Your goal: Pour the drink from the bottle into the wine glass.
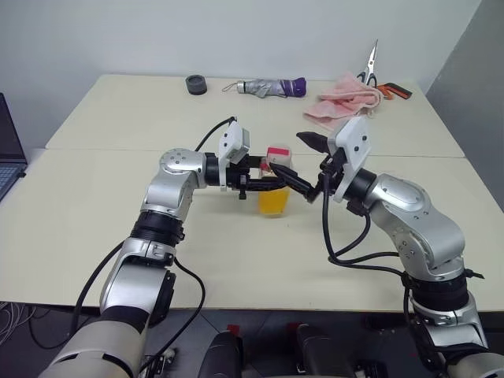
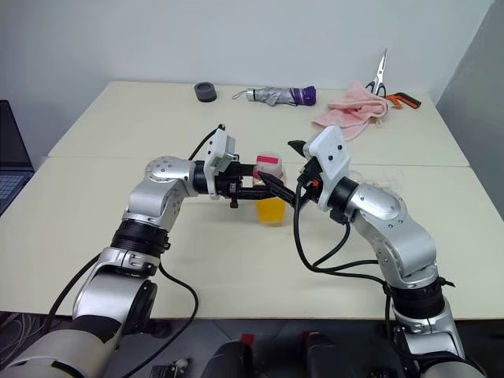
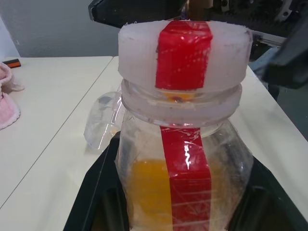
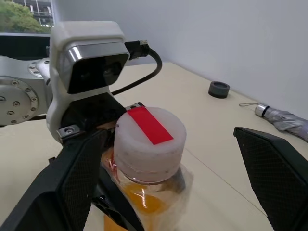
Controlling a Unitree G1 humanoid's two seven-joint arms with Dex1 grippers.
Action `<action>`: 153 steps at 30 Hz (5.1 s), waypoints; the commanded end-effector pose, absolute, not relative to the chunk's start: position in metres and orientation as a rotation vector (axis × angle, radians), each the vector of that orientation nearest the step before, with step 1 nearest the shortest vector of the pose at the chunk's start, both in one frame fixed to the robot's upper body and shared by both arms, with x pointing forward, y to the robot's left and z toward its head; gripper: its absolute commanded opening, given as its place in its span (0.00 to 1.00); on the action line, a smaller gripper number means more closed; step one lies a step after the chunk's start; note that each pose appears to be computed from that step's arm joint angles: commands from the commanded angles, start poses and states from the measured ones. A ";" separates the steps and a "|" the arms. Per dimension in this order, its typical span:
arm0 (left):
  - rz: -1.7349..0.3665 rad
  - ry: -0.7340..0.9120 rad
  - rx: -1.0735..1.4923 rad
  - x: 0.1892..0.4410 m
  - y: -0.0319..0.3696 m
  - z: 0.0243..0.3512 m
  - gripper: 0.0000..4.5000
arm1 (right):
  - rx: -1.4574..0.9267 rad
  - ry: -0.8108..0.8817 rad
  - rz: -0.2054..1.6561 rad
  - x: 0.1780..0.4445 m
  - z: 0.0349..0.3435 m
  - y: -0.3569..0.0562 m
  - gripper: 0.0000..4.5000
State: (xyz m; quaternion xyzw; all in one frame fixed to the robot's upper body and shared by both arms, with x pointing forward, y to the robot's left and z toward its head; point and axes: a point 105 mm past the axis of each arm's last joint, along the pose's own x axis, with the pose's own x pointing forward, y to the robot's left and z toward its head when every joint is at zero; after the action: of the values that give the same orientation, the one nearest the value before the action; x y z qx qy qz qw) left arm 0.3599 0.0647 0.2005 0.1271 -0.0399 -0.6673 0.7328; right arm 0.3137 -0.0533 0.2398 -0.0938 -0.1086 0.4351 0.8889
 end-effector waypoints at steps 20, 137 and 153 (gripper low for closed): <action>-1.460 -0.176 0.298 0.358 0.066 0.221 0.42 | -0.187 -0.288 0.866 0.311 0.257 -0.063 1.00; -1.433 -0.192 0.288 0.359 0.067 0.222 0.41 | 0.039 -0.320 0.990 0.319 0.264 -0.046 0.39; -1.366 -0.202 0.258 0.361 0.078 0.223 0.41 | -0.221 0.094 0.373 0.319 0.119 -0.207 0.39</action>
State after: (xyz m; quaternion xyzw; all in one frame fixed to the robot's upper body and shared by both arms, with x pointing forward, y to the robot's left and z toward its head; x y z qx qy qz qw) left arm 0.3650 0.0778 0.2022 0.1163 -0.0514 -0.6309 0.7654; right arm 0.3142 -0.1961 0.1213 -0.0748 0.0555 0.2194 0.9712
